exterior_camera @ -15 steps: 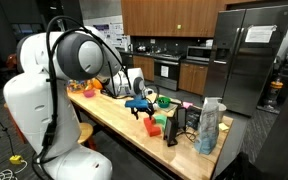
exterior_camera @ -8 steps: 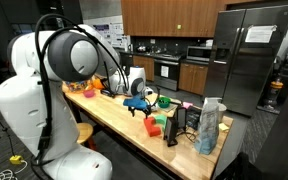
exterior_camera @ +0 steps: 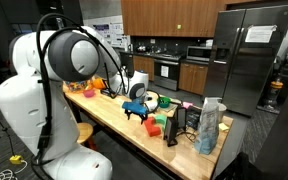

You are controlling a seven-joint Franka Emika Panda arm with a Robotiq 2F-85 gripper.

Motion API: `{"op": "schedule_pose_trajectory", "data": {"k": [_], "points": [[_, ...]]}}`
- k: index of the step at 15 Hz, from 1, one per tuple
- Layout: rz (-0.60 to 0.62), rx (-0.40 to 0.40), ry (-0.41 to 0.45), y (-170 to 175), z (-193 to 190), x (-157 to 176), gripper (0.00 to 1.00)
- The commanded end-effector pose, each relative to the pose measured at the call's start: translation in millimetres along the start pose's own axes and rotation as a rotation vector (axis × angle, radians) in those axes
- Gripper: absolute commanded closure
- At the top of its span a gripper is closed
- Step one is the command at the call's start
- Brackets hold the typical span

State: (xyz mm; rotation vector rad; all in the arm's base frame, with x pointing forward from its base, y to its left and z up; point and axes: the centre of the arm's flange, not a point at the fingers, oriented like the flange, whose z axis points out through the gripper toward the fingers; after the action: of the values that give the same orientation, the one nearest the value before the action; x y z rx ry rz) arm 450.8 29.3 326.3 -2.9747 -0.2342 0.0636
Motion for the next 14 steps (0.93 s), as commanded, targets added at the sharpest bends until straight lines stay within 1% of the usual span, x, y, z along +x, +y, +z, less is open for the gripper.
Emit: {"op": "schedule_pose_trajectory", "data": {"k": [1,3,7,11,14], "points": [[-0.016,0.025,-0.022,9.8,8.8,-3.3,0.0],[-0.025,0.024,-0.035,12.1,15.3,-1.8,0.0],[-0.019,-0.007,-0.073,17.7,32.0,-1.2,0.0],[-0.021,-0.09,-0.092,27.4,44.3,0.6,0.0],[-0.021,-0.167,-0.102,36.0,50.0,2.7,0.0]]}}
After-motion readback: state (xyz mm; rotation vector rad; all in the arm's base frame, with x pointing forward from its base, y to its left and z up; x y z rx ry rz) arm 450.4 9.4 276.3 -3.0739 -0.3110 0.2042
